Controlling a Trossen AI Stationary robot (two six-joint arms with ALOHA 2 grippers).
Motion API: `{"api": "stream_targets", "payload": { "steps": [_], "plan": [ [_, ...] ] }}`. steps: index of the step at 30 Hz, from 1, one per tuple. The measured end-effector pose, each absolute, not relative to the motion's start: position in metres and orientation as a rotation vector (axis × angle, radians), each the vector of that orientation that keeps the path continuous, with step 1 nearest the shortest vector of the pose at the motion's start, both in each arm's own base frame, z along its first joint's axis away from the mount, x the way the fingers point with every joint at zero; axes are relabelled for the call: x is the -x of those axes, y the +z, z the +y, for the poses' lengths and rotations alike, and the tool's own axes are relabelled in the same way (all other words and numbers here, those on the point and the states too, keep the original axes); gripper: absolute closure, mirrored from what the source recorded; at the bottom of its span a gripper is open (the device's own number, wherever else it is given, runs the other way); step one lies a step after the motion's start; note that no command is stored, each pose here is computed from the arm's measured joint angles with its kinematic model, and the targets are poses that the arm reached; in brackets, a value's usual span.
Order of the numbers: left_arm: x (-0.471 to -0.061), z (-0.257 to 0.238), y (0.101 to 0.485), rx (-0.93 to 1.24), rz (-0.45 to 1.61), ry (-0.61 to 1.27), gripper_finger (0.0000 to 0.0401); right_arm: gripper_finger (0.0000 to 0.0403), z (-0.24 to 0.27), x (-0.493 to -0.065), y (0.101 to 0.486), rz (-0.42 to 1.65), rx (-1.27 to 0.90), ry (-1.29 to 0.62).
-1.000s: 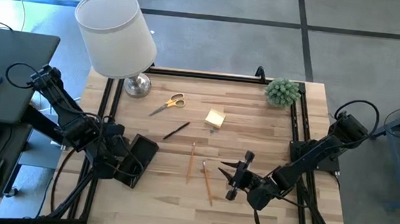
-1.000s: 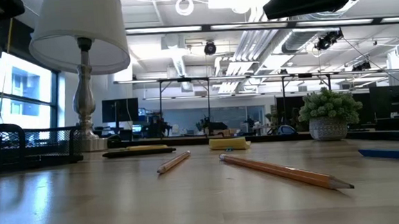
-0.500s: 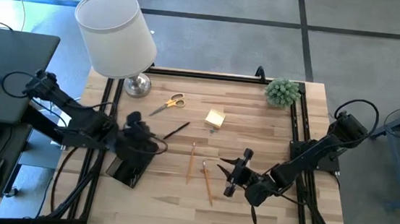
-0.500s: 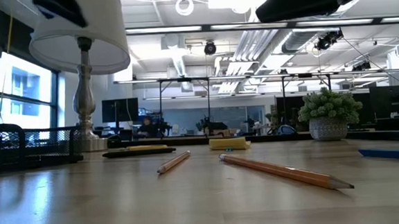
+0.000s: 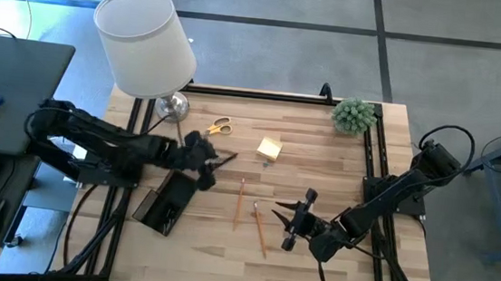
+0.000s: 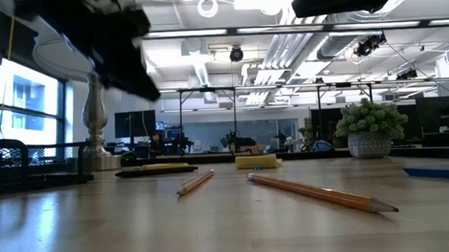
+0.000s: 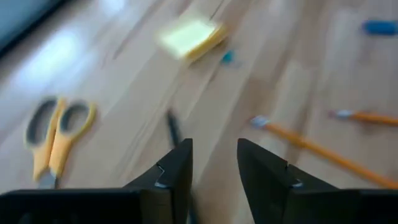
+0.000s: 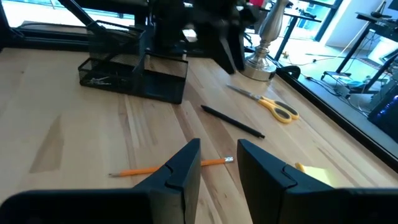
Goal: Pick and place office supplies into organizer
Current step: Put the black pen into the black desk organizer
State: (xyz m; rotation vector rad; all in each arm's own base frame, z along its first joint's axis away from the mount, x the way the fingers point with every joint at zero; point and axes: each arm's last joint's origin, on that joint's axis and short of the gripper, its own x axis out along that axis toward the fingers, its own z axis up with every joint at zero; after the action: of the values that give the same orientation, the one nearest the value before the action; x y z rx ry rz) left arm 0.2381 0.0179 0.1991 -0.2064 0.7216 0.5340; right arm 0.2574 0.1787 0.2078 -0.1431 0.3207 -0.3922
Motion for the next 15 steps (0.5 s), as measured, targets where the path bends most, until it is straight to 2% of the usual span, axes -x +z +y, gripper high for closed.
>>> {"api": "stream_targets", "payload": {
  "steps": [6,15],
  "plan": [
    [-0.240,0.055,0.168,0.384,0.870,0.477,0.0305,0.0304,0.174,-0.260,0.208,0.329,0.149,-0.400],
    [-0.253,0.063,0.136,0.375,0.952,0.440,0.0296,0.0304,0.170,-0.264,0.206,0.361,0.135,-0.366]
  ]
}}
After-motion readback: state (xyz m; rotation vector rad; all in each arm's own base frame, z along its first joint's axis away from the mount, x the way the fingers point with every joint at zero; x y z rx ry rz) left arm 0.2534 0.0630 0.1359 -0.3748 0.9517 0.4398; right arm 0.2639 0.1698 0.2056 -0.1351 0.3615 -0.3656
